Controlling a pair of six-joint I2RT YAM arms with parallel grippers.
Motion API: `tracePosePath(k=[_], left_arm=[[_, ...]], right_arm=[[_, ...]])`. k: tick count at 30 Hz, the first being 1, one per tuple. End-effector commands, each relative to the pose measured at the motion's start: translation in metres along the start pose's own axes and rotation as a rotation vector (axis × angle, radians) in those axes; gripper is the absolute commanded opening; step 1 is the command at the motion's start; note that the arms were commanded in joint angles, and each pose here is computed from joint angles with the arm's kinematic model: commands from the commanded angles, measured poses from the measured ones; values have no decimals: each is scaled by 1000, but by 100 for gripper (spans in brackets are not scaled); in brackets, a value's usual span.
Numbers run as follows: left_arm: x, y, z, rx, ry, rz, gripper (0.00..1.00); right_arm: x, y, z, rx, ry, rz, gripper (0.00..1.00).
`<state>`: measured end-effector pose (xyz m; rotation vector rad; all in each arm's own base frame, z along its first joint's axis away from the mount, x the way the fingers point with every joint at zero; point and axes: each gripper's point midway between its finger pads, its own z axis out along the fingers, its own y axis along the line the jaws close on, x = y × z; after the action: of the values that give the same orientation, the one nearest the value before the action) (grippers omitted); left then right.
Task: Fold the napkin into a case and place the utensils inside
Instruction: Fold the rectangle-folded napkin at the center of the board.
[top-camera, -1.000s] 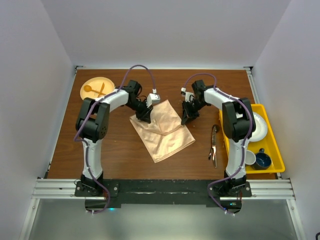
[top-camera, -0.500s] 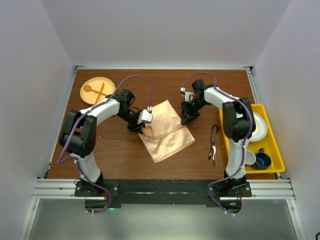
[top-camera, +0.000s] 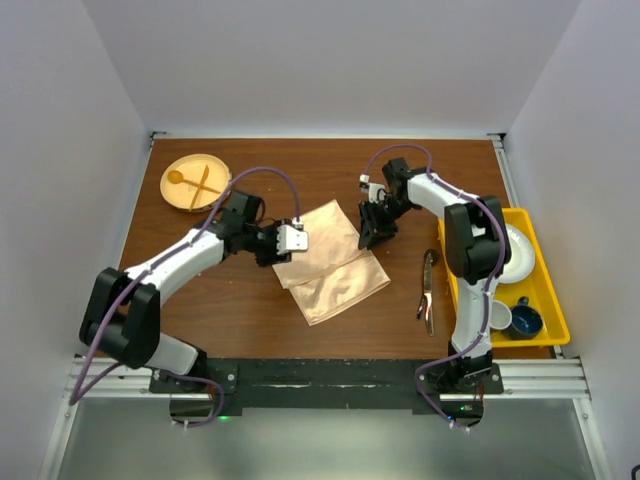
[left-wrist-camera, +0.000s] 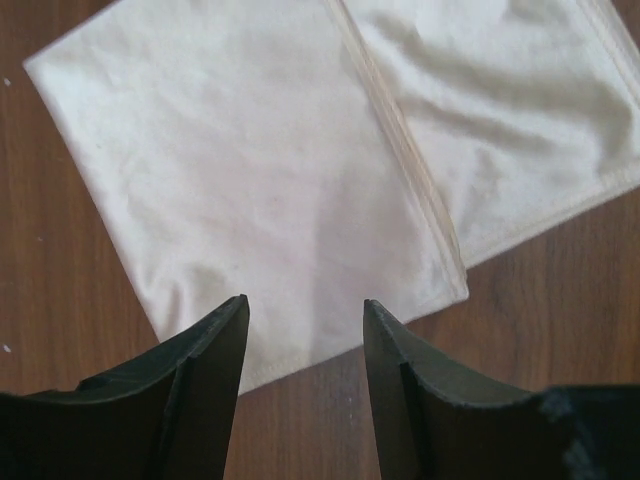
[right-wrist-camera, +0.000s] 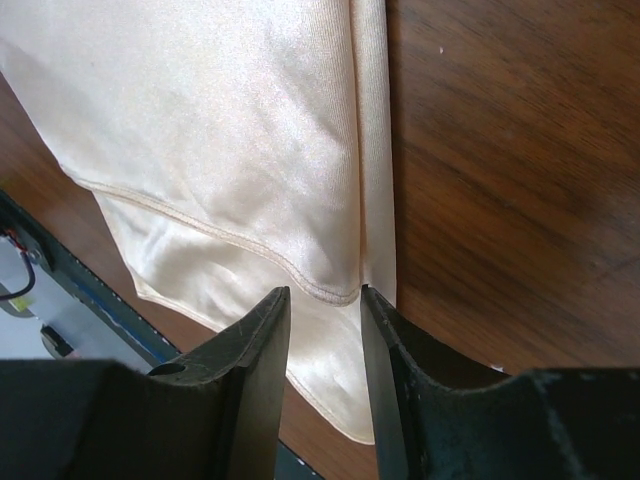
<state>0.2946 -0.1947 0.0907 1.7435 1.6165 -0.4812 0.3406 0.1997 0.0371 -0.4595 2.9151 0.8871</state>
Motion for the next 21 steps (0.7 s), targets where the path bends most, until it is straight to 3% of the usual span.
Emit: tracePosePath(k=[1,5,13,21], left_arm=[[-40,30,21,-274,-16,-76,53],[-40,23,40,-308,12,-124,54],[-38,-13,75,-140,26,-115,57],[-30,-38,89,-42,45,-111,52]], right_arm=[[-13,14,-10,0,-48,-48,39],[-11,10,-3,2,-36,-37,38],[-9,6,4,5,-24,-16,33],[-9,7,4,1,-16,-11,25]])
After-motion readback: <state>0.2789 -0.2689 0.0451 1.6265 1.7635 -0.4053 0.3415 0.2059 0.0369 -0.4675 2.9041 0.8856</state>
